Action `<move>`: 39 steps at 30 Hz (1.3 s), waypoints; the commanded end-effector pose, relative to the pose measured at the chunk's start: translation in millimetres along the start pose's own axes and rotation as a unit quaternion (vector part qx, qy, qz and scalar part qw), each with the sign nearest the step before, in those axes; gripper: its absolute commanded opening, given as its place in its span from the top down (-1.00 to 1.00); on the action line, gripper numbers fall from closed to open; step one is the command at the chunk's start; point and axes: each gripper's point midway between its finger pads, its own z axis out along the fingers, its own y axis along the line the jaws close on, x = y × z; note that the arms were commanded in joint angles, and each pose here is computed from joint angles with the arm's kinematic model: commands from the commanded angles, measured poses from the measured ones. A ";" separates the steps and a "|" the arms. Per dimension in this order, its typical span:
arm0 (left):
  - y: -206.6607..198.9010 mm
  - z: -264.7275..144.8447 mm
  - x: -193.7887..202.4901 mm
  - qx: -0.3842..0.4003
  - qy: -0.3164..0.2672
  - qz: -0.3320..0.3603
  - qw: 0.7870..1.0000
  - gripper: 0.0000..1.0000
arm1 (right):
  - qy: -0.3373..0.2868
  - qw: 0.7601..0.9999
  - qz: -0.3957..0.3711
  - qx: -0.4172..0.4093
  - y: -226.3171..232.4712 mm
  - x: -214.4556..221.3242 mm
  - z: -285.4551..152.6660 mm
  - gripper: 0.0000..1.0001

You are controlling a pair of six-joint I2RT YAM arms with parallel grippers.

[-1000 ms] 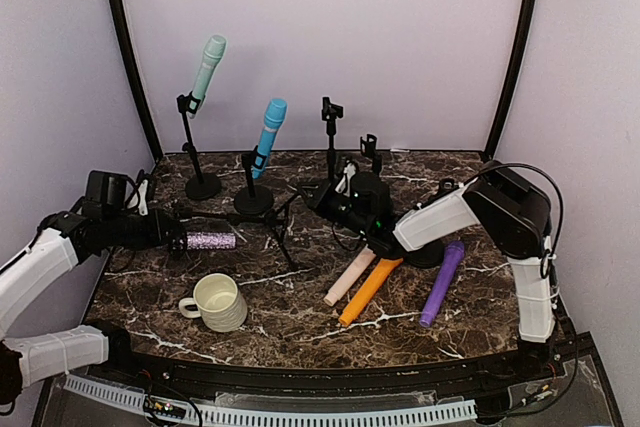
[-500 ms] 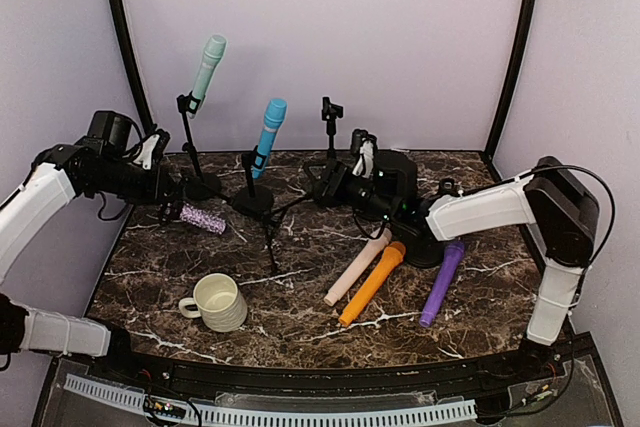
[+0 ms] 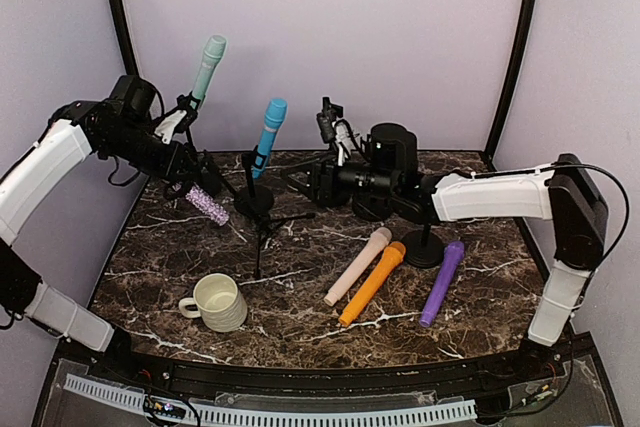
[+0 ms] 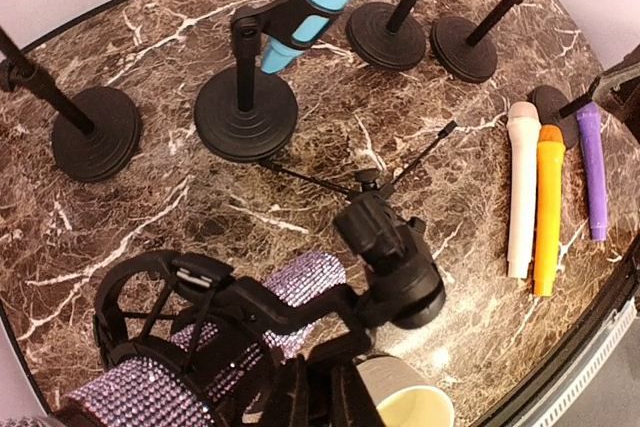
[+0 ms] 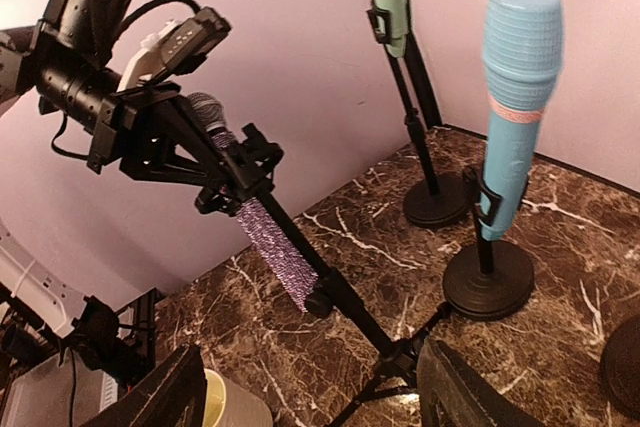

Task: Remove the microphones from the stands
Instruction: Adjust the microphone stand with the microphone at the center of the board.

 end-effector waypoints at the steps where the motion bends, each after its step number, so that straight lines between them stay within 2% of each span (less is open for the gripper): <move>1: -25.5 4.4 -13.0 0.012 0.002 0.071 0.997 1.00 | 0.037 0.996 -0.048 -0.062 22.1 12.1 15.4 -0.45; 10: -56.2 30.8 -24.7 -0.015 0.032 0.153 0.988 1.00 | 0.047 0.995 -0.062 -0.069 35.1 29.3 43.0 -0.35; 14: -71.2 35.0 -36.2 -0.018 0.027 0.181 0.983 1.00 | 0.037 0.999 -0.035 -0.001 9.7 29.1 47.8 -0.29; 16: -79.1 37.0 -42.0 -0.021 0.026 0.195 0.980 1.00 | 0.036 0.998 0.001 0.044 -6.5 31.6 45.7 -0.29; 21: -100.5 45.1 -51.1 -0.032 0.028 0.237 0.971 1.00 | 0.048 0.991 0.080 0.097 -23.8 48.8 33.6 -0.33; 27: -117.5 54.8 -51.6 -0.039 0.033 0.269 0.962 0.99 | 0.043 0.986 0.087 0.133 -34.4 56.1 18.6 -0.35; 33: -118.3 53.4 -57.8 -0.059 0.021 0.272 0.960 0.71 | 0.038 0.985 0.089 0.140 -33.0 51.2 11.1 -0.35; 39: -126.6 40.8 -72.0 -0.053 -0.018 0.275 0.960 0.43 | 0.031 0.984 0.110 0.139 -28.3 44.7 4.4 -0.36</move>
